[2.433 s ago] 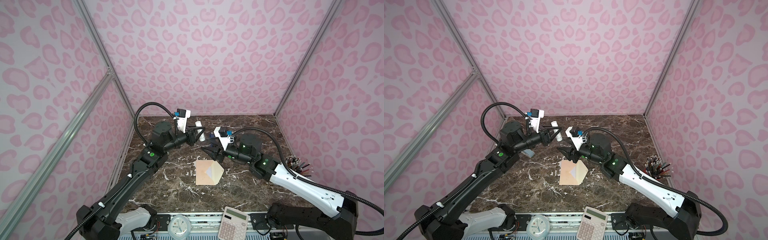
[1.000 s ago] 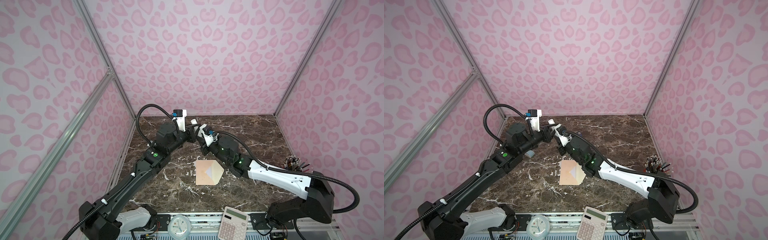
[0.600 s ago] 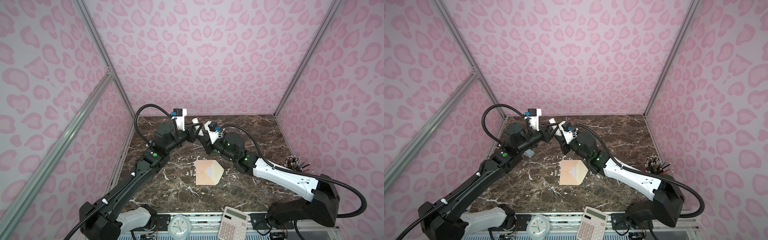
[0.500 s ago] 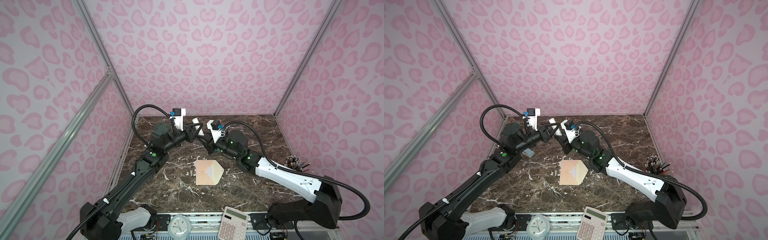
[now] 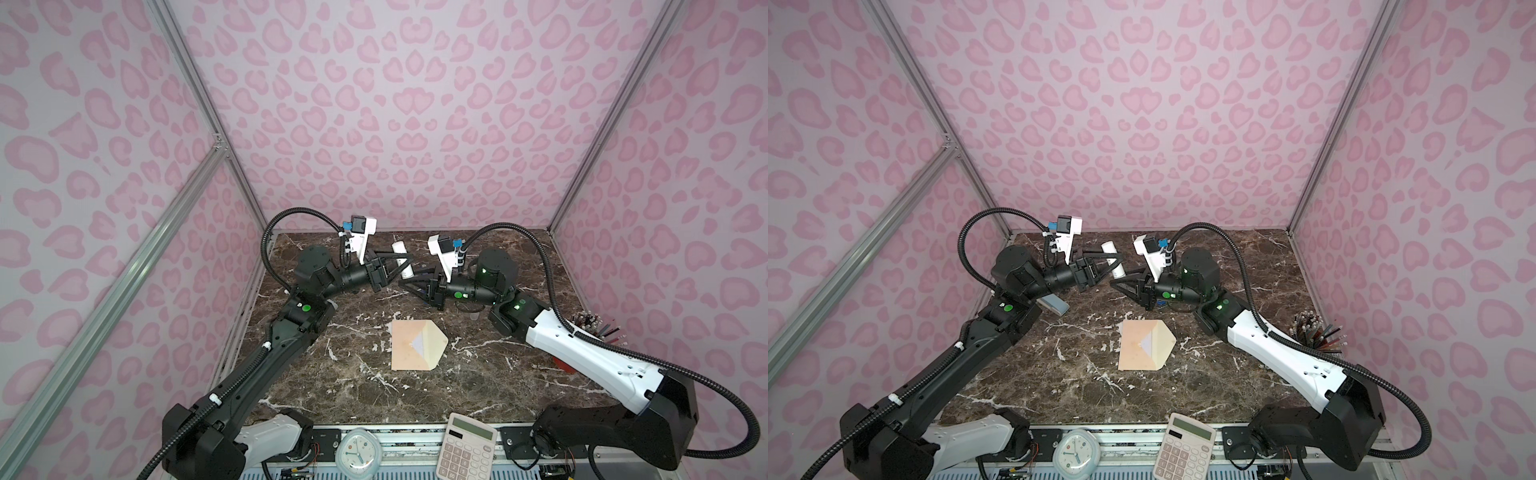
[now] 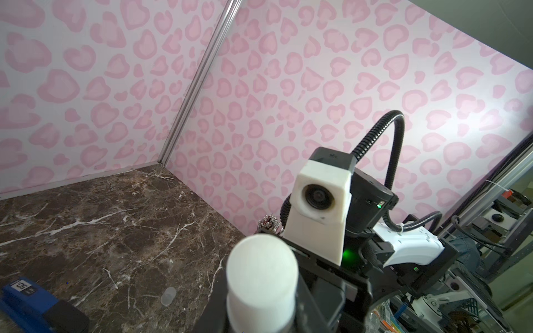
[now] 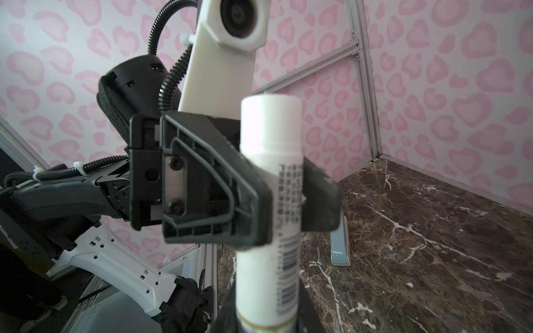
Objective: Place the letter into the envelope and seal it
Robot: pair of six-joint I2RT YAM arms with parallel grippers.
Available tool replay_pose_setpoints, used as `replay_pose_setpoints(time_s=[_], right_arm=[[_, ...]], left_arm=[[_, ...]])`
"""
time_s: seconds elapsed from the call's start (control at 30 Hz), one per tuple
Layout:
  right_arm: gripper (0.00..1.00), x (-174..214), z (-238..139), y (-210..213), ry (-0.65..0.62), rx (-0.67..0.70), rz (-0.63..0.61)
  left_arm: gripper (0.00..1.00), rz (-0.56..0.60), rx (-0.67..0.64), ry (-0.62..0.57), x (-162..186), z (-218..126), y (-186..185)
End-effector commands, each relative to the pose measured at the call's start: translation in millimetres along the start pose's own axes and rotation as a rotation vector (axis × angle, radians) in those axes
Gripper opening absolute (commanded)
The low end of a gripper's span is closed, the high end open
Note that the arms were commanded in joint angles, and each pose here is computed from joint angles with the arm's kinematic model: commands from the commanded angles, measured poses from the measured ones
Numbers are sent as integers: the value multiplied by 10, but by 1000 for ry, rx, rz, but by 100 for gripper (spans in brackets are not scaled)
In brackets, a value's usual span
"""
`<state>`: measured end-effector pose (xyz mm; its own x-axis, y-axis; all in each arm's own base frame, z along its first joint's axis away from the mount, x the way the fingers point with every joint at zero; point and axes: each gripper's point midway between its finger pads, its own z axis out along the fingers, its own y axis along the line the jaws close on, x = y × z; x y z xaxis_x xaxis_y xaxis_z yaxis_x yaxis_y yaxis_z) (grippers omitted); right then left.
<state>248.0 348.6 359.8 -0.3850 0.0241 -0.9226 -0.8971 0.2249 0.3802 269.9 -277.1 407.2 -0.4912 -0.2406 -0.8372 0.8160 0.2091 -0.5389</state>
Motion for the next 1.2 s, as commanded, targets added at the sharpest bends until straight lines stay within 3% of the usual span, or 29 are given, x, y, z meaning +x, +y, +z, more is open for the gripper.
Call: replay_pose_setpoints(time_s=[0.0, 0.13, 0.33, 0.57, 0.73, 1.17], right_arm=[[21, -66, -13, 50, -14, -17, -63], [43, 60, -40, -112, 30, 91, -165], [56, 126, -175, -393, 26, 329, -305], [59, 26, -171, -481, -21, 542, -454], [59, -108, -122, -524, -94, 663, -490], [59, -67, 267, -423, -117, 606, -478]], left_arm=[[4, -17, 41, 58, 116, -13, -80], [4, 1, -71, 1, 9, -36, 83], [4, 28, -240, -99, -198, -136, 282], [4, 49, -406, -148, -313, -257, 497], [4, 56, -470, -182, -352, -285, 563], [4, 51, -480, -179, -276, -161, 555]])
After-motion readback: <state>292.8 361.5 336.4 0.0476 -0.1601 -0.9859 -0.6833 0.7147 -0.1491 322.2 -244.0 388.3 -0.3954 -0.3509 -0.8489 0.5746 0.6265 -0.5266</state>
